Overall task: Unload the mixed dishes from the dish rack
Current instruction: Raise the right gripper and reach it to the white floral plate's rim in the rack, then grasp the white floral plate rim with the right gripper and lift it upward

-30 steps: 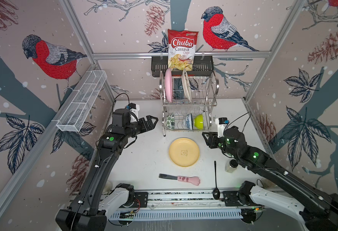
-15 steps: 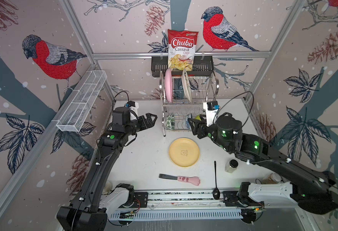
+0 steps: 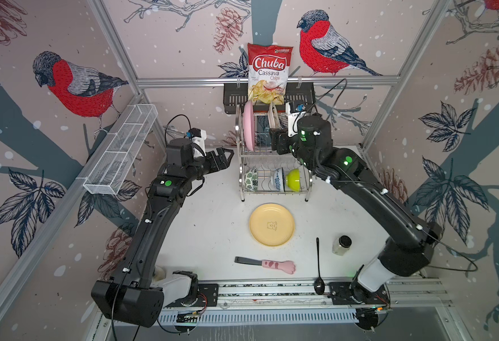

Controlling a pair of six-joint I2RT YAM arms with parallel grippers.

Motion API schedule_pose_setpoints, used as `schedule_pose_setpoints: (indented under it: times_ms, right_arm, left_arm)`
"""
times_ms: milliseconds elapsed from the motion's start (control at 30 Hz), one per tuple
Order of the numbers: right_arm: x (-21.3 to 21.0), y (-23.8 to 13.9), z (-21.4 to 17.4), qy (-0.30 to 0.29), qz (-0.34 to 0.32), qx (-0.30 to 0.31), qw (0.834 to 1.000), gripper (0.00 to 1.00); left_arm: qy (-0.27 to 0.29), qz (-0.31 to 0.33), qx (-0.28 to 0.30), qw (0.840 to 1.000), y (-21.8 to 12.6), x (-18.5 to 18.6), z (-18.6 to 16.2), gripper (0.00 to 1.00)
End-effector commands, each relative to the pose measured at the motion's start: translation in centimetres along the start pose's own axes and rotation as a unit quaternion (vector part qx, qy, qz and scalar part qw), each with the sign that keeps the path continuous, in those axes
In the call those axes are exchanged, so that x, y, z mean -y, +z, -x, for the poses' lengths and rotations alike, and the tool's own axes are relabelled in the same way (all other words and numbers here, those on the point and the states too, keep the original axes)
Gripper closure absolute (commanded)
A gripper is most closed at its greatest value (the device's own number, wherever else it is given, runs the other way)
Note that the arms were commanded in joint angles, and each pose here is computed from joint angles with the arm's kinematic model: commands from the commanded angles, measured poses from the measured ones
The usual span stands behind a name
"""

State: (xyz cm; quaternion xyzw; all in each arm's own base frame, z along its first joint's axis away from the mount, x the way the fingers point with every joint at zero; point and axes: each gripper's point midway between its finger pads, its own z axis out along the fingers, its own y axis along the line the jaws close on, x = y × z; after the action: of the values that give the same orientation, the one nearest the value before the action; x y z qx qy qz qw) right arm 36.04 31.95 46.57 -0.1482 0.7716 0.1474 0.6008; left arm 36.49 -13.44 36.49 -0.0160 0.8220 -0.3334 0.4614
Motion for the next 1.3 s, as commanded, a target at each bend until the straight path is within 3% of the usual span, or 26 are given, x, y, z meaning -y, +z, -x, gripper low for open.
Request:
schedule_pose_setpoints:
  times_ms: [0,267,533,867,1267]
  right_arm:
    - [0.2,1.8,-0.6,-0.023,-0.003,-0.026,0.999,0.25]
    - [2.0,6.8,-1.3,-0.028,-0.037,-0.039,0.998,0.26]
    - [2.7,9.1,-2.5,-0.040,-0.054,-0.042,0.997,0.32]
    - [2.8,11.1,-4.8,-0.039,-0.064,-0.063,0.995,0.51]
    - [3.1,11.0,-6.0,-0.002,-0.067,-0.072,0.995,0.76]
  left_arm:
    - [0.026,-0.015,0.005,1.000,0.5,0.6,0.8,0.10]
    - [0.016,-0.032,-0.010,0.999,3.0,0.3,0.8,0.10]
    - [0.015,-0.040,-0.024,0.999,4.7,0.0,0.9,0.13]
    - [0.009,-0.051,-0.044,0.998,6.7,-0.3,0.7,0.21]
    - [0.002,-0.059,-0.063,0.996,8.3,-0.4,0.4,0.23]
